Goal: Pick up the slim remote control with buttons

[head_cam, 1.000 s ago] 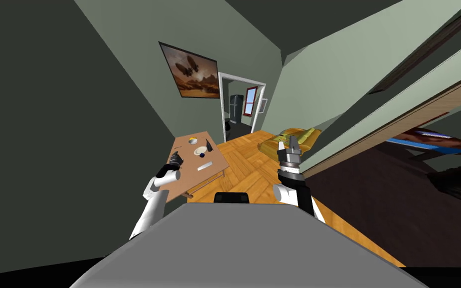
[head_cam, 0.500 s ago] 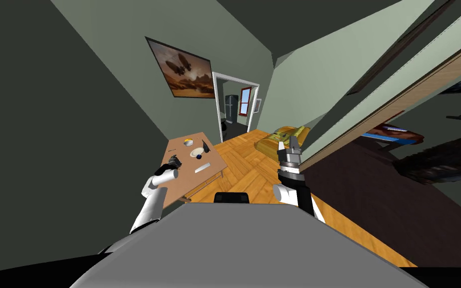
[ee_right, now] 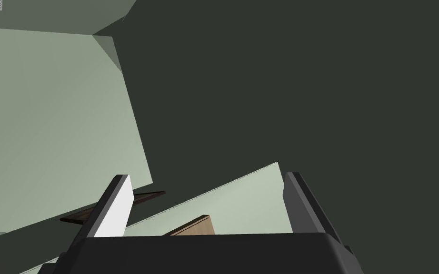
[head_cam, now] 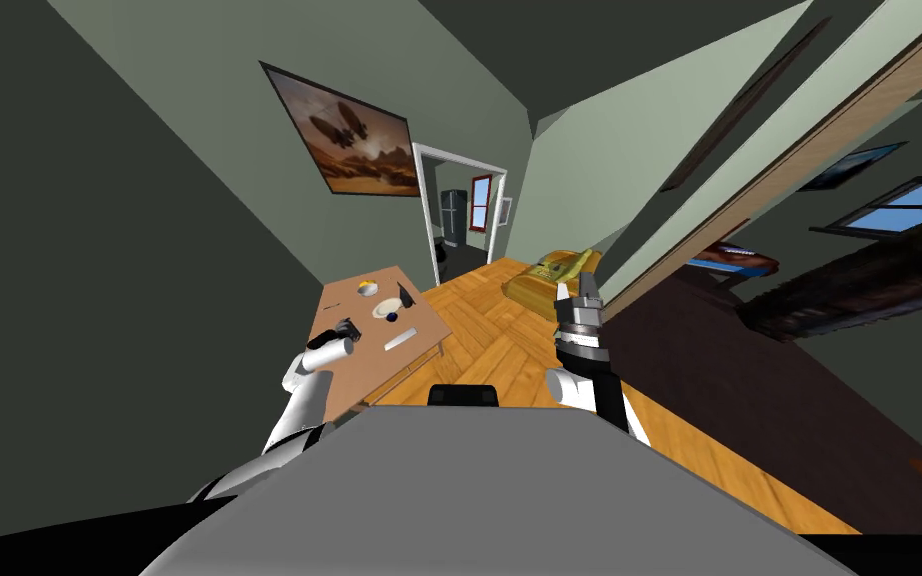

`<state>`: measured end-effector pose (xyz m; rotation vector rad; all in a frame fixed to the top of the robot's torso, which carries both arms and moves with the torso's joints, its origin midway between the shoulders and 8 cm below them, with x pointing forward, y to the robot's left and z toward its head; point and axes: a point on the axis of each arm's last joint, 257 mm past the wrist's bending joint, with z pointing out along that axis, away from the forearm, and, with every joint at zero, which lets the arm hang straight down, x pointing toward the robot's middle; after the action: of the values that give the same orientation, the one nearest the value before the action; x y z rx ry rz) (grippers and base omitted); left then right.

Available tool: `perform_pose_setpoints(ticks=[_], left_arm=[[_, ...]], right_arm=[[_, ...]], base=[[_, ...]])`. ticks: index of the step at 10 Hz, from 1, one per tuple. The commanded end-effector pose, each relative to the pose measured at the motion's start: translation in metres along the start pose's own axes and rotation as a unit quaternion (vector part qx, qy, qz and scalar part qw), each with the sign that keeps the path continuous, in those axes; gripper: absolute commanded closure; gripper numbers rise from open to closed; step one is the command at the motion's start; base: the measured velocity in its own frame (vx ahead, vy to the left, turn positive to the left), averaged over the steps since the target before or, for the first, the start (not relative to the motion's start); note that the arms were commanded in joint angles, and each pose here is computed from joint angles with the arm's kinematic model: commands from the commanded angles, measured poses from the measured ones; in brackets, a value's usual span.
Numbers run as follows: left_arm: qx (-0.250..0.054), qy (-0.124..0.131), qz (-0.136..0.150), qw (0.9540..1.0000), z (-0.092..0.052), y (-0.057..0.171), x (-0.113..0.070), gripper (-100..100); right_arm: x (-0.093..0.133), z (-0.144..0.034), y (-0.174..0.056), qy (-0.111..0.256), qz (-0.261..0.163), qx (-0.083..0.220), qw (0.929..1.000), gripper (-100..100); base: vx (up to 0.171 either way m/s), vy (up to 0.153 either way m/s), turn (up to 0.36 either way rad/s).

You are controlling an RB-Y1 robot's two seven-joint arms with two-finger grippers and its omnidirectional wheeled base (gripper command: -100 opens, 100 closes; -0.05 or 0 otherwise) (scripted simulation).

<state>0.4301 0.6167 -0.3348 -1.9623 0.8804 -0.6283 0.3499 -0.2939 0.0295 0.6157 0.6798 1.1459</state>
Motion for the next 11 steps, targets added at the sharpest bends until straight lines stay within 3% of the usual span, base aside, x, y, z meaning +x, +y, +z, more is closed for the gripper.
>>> perform_pose_setpoints(ticks=[1, 4, 7, 9, 10, 11], left_arm=[[-0.033, -0.017, -0.021, 0.9991, 0.005, 0.017, -0.015, -100], [-0.080, -0.037, -0.042, 0.9952, 0.010, 0.045, -0.032, -100], [-0.132, -0.059, -0.080, 0.9862, 0.013, 0.065, -0.049, -100], [-0.148, -0.066, -0.082, 0.9834, 0.012, 0.081, -0.054, -100], [-0.168, -0.073, -0.099, 0.9780, 0.012, 0.086, -0.059, -100], [-0.179, -0.078, -0.101, 0.9755, 0.010, 0.097, -0.062, -100]], right_arm=[[0.000, 0.000, 0.000, 0.000, 0.000, 0.000, 1.0000, 0], [0.000, 0.000, 0.000, 0.000, 0.000, 0.000, 1.0000, 0], [0.000, 0.000, 0.000, 0.000, 0.000, 0.000, 1.0000, 0], [0.000, 0.000, 0.000, 0.000, 0.000, 0.000, 1.0000, 0], [0.000, 0.000, 0.000, 0.000, 0.000, 0.000, 1.0000, 0], [0.000, 0.000, 0.000, 0.000, 0.000, 0.000, 1.0000, 0]], base=[[-0.009, 0.027, -0.270], [-0.009, 0.031, -0.133], [-0.010, 0.031, -0.189], [-0.005, 0.022, -0.063], [-0.003, 0.018, -0.190], [-0.003, 0.028, -0.131]])
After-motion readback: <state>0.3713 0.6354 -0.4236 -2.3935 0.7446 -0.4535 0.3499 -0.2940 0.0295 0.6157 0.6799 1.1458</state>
